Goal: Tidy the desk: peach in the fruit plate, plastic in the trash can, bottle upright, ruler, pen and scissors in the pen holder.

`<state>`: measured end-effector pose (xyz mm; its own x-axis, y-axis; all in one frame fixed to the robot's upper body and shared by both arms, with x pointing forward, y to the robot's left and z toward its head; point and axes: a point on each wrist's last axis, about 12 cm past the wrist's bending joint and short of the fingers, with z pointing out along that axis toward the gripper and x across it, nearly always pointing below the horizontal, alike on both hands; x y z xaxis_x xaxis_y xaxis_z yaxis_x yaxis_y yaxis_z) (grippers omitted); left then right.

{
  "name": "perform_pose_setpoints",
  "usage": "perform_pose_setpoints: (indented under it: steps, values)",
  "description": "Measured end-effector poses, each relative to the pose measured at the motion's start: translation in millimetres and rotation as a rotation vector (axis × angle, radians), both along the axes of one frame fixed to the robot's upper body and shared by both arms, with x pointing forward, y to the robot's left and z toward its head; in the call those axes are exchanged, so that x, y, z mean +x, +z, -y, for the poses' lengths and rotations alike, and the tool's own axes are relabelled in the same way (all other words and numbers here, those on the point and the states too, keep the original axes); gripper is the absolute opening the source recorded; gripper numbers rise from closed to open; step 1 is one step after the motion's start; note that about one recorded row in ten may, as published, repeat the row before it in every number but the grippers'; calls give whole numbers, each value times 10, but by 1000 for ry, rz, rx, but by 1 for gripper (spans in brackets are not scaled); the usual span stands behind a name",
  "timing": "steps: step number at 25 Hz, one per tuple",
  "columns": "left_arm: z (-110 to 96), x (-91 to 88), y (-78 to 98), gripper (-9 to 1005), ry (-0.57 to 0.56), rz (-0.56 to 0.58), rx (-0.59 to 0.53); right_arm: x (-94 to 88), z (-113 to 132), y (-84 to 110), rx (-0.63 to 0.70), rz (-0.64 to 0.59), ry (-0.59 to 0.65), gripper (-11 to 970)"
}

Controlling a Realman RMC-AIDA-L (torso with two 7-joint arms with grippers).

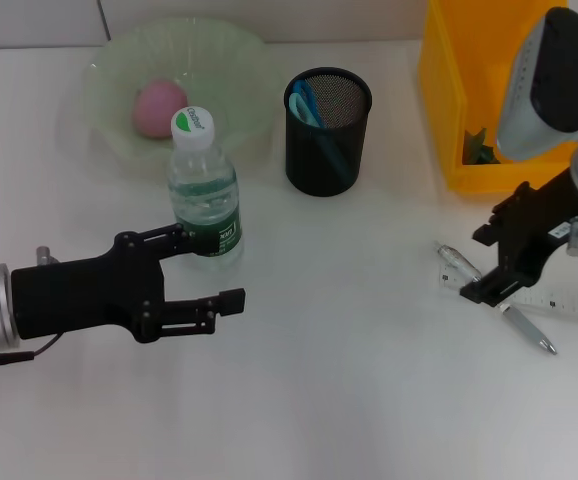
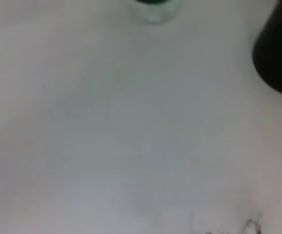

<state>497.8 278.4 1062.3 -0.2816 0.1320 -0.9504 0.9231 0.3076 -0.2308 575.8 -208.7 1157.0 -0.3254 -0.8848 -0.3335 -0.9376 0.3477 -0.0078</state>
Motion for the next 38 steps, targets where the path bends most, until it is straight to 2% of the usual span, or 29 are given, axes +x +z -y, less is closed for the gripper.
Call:
perform_pose_setpoints:
  steps: [12,38]
  values:
    - [22,35,6,832,0,3,4,72,-223,-219,35,-6,73,761]
    - [30,-12,-31,832,3,-11,0,69,-167,-377,33,-2,58,761]
